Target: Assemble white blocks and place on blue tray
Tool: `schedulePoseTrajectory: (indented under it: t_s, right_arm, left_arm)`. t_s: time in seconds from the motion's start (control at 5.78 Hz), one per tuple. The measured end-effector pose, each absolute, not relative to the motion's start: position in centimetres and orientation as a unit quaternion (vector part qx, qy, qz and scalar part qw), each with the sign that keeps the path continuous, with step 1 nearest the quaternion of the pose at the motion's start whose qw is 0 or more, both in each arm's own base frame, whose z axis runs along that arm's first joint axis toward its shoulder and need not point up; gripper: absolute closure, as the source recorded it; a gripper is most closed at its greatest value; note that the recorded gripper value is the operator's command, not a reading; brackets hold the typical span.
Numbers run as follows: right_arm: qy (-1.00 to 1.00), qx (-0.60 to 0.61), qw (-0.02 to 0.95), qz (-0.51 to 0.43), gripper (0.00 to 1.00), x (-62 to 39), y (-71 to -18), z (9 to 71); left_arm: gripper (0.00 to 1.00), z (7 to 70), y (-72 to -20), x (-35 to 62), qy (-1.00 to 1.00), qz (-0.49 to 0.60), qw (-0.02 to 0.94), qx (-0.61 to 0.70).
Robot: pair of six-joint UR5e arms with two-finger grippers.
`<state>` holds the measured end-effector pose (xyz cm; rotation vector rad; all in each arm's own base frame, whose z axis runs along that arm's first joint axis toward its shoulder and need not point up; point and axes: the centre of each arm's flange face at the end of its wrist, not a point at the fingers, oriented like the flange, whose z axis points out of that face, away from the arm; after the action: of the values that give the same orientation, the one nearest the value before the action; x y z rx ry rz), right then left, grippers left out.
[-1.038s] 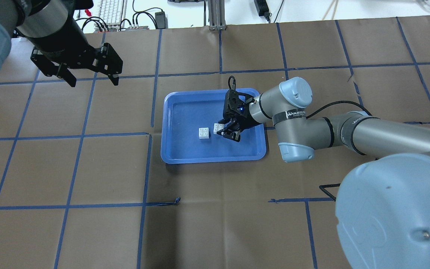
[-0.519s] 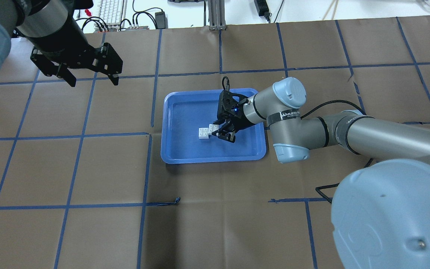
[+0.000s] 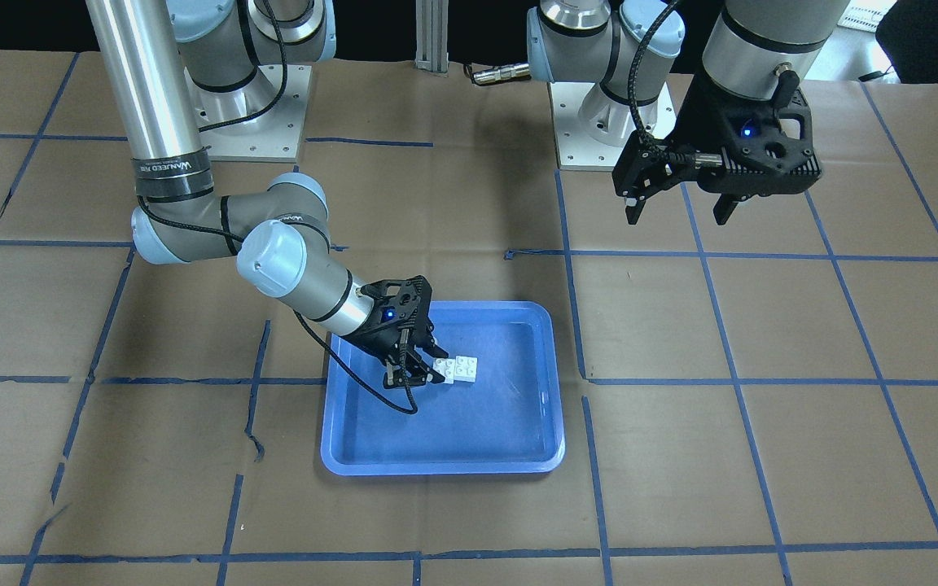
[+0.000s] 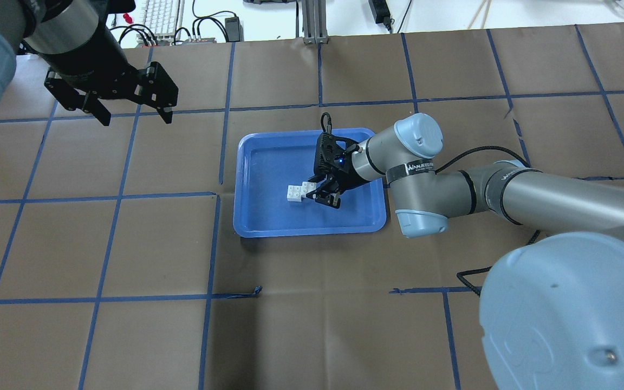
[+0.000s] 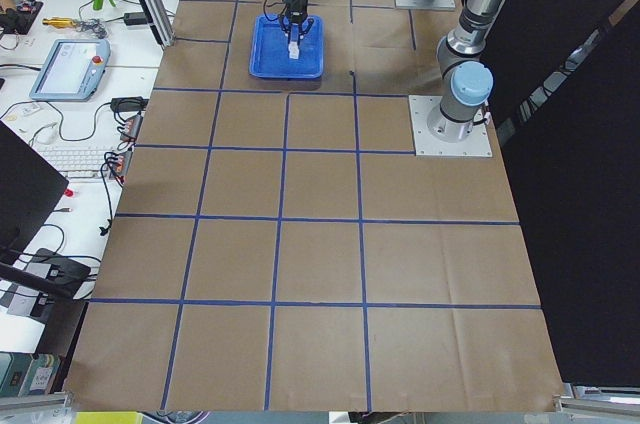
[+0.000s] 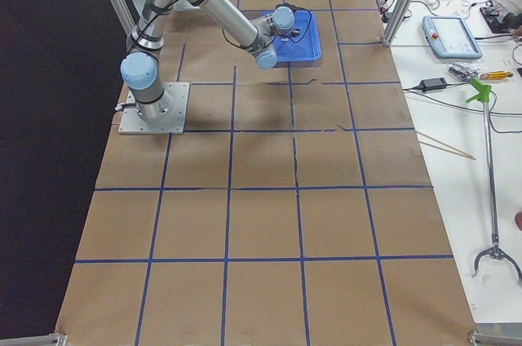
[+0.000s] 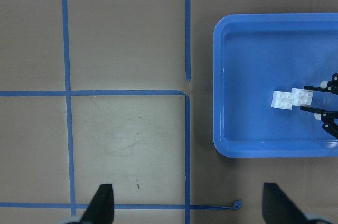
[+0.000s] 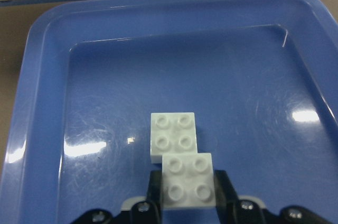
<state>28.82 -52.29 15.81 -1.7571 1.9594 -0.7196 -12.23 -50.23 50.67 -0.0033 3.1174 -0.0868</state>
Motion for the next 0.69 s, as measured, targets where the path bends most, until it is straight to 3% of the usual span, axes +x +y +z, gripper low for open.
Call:
schedulePoseTrajectory:
  t_s: [0.69]
  right_arm:
    - [0.702,-0.632,0.207,-0.255,0.8,29.34,-51.88,15.71]
  left_arm:
    - [0.01,50.71,-50.23,-12.26,1.0,-0.028,0.011,-0.001]
